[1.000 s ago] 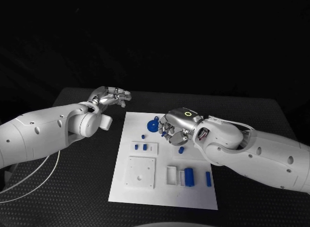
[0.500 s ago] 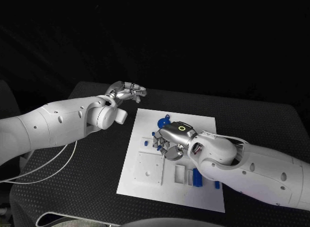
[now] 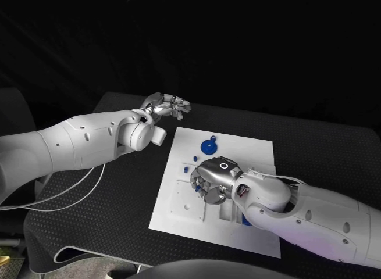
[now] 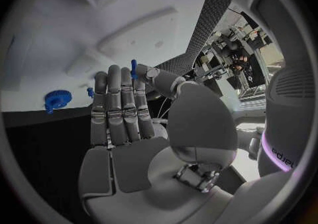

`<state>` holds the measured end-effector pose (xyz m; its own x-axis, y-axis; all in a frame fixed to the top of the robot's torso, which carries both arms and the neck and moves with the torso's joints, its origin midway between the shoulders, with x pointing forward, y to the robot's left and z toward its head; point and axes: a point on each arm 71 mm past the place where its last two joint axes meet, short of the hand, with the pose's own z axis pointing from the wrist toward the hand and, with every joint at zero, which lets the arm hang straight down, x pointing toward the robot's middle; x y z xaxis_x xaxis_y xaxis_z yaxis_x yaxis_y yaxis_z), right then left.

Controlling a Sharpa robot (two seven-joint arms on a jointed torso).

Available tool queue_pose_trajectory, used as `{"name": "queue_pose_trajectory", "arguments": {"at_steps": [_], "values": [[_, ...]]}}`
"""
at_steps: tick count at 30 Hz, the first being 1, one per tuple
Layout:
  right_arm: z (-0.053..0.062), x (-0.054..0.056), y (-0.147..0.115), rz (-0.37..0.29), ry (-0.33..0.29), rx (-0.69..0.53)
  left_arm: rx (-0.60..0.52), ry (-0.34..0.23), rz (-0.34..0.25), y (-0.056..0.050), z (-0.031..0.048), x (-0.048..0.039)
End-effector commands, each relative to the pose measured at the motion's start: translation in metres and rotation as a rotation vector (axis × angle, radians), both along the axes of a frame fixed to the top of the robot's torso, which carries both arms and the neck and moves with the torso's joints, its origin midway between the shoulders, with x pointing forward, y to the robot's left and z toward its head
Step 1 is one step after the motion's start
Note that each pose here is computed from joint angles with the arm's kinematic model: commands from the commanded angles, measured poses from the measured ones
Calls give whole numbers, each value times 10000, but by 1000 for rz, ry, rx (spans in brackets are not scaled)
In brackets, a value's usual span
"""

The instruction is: Assemble the parts on the task board

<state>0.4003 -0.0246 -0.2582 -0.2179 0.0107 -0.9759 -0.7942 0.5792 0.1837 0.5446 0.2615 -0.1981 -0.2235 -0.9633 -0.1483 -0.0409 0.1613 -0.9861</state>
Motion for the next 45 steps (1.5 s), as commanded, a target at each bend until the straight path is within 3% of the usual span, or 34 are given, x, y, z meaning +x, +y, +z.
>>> {"name": "queue_pose_trajectory", "arguments": {"at_steps": [1,45], "values": [[-53,-35,5,23,-7,-26,-13,-4,-17,-34,13,1],[-179,-28,-21,25,19,-81,-13,2,-21,-21,9,-2]]}}
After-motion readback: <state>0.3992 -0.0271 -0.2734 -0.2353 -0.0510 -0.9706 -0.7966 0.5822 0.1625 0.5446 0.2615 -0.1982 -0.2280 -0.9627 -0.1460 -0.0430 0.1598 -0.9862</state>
